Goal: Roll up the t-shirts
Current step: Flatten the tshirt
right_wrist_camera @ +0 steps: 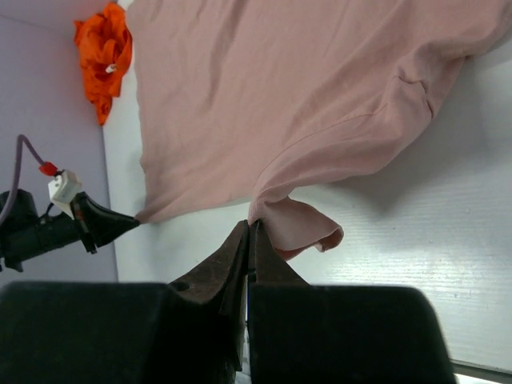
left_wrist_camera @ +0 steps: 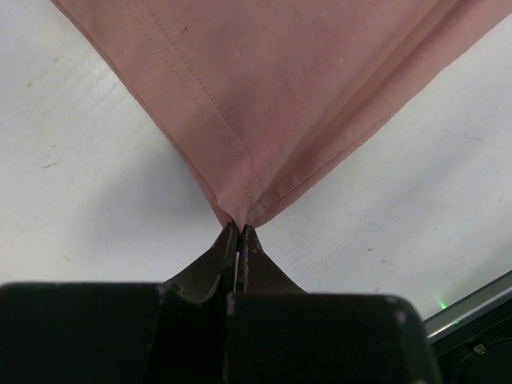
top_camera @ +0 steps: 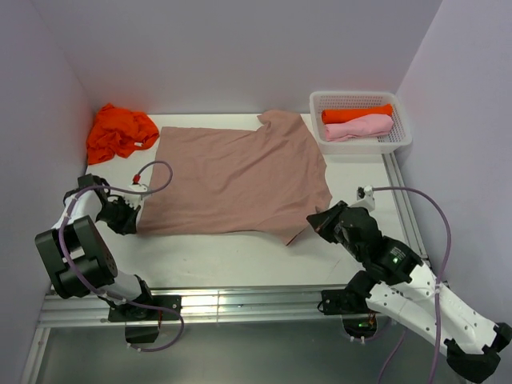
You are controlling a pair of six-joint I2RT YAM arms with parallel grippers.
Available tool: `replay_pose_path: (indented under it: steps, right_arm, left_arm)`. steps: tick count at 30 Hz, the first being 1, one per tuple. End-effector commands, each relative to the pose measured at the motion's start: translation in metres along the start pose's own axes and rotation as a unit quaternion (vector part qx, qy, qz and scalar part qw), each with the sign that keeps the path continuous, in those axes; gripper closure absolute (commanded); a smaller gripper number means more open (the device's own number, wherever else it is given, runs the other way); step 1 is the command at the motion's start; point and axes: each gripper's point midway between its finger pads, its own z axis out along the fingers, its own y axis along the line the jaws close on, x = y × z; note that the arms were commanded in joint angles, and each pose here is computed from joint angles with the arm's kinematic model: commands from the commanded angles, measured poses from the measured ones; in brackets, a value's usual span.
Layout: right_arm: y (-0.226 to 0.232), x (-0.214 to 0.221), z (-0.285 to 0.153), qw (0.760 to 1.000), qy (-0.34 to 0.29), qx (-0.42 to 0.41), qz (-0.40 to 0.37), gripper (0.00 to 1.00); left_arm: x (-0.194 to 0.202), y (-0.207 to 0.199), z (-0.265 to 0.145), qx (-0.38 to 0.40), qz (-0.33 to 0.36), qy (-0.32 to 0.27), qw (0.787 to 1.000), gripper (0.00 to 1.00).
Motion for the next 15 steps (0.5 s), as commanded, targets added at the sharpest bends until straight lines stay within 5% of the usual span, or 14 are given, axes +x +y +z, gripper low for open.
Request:
replay_pose_path:
  steps: [1, 15]
  right_arm:
    - [0.037, -0.016, -0.005, 0.999, -0.011, -0.037, -0.026, 1.0]
    - [0.023, 0.048, 0.05, 0.986, 0.104, 0.045, -0.125, 0.98]
  left_arm:
    - [0.001, 0.015, -0.004, -0.028, 0.02, 0.005, 0.999, 1.0]
    - [-0.004, 0.019, -0.005, -0.015, 0.011, 0.008, 1.0, 1.0]
